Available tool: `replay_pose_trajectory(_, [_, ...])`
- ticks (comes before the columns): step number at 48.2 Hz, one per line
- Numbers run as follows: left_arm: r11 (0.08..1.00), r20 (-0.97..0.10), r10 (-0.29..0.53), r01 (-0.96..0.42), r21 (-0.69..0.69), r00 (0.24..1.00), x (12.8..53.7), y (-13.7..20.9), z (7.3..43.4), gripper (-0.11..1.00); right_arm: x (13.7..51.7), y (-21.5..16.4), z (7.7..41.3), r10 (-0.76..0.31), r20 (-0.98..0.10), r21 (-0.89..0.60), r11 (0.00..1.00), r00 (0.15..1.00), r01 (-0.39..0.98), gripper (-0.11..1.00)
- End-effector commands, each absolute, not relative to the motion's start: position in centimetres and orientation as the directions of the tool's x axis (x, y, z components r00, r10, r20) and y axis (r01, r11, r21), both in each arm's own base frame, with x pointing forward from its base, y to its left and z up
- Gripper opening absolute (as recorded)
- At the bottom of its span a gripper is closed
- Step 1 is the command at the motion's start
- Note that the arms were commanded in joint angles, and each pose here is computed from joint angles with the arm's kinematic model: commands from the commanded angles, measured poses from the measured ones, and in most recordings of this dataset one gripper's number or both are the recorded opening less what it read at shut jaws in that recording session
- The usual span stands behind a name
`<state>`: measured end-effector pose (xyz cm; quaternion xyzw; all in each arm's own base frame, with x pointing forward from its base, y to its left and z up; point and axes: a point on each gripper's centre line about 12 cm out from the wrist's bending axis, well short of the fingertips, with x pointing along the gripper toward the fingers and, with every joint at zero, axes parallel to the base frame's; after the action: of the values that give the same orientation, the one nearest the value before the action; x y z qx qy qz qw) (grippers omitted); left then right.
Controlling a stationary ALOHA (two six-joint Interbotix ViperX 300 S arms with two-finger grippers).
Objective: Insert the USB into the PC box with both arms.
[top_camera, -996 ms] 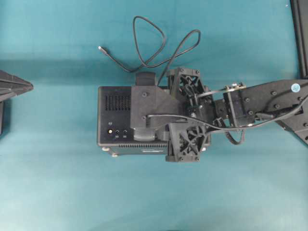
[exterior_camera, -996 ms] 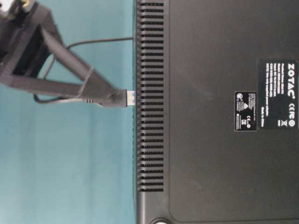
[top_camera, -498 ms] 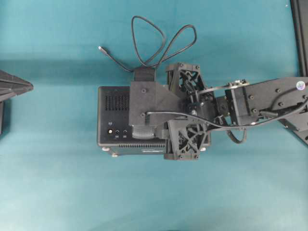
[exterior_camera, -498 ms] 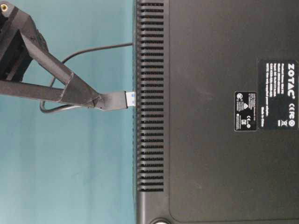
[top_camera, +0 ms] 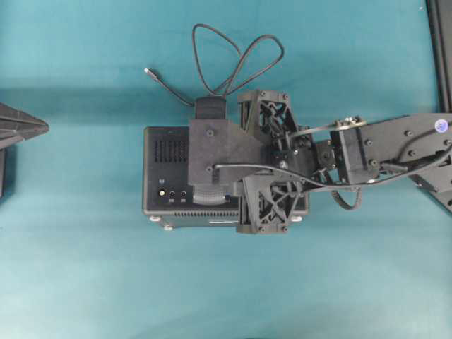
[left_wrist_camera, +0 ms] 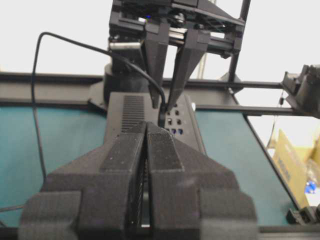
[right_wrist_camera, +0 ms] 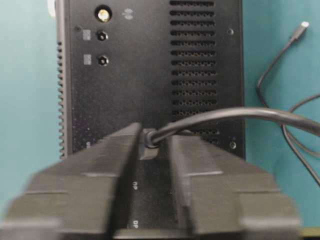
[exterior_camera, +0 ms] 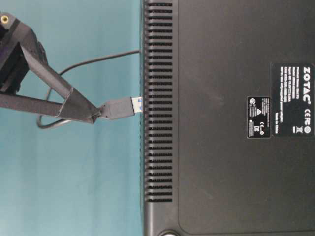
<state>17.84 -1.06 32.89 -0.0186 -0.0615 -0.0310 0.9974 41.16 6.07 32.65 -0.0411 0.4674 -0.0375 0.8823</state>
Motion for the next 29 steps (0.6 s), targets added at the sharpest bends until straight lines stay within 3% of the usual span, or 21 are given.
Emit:
replay_pose_trajectory(1, [0.997,0.144,-0.061,0.067,-0.032,0.988,17.90,-1.10,33.65,0.00,40.61,6.13,34.40,-0.096,-0.796,-0.096,0.995,0.598,0.032,0.17])
replay_pose_trajectory(10, [0.997,0.144,-0.061,0.067,-0.032,0.988,17.90,-1.10,33.65,0.00,40.26,6.25,34.27,-0.102,-0.812,-0.103,0.994,0.575,0.031,0.09])
replay_pose_trajectory(29, [0.997,0.144,-0.061,0.067,-0.032,0.988,17.90,-1.10,33.65,0.00,40.02,6.25,33.76,-0.108,-0.830,-0.107,0.994,0.548,0.034,0.09])
